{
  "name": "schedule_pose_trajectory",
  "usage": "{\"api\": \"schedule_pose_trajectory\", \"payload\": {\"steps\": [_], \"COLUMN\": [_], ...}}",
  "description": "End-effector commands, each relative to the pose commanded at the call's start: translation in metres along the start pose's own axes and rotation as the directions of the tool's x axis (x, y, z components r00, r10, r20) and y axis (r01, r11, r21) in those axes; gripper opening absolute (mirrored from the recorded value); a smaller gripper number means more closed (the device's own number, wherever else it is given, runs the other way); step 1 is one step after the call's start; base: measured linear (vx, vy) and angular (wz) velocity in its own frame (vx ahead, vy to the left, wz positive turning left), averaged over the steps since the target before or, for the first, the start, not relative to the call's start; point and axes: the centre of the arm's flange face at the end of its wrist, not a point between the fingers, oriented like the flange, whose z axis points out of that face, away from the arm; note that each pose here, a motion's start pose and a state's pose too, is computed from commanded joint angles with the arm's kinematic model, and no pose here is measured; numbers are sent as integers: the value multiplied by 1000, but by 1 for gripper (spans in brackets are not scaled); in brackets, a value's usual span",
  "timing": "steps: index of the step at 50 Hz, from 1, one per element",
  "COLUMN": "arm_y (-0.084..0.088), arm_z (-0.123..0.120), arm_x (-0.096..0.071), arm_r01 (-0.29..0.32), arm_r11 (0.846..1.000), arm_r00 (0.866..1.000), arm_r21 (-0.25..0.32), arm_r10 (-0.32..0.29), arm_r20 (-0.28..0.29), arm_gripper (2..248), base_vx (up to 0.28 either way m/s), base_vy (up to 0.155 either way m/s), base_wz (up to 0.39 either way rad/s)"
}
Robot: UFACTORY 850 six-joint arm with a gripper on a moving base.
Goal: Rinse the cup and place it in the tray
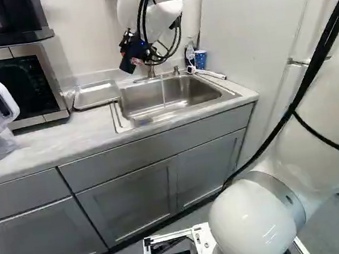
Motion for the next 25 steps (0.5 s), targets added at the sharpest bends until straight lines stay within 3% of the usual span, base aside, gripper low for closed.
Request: {"api": "schedule_pose_trajectory", "payload": {"steps": [12,25], "arm_y": [0,0], "arm_z": [0,0], "arm_x": [0,0], "arm_r01": [-126,-260], "arm_r11": [992,966], "arm_r00": [992,966], "arm_r21": [0,0], "arm_r10": [126,260], "arm_r20": [0,0], "arm_gripper": [121,121], "base_vx": [0,0], "base_vy": [0,0], "base_wz": [0,0]}}
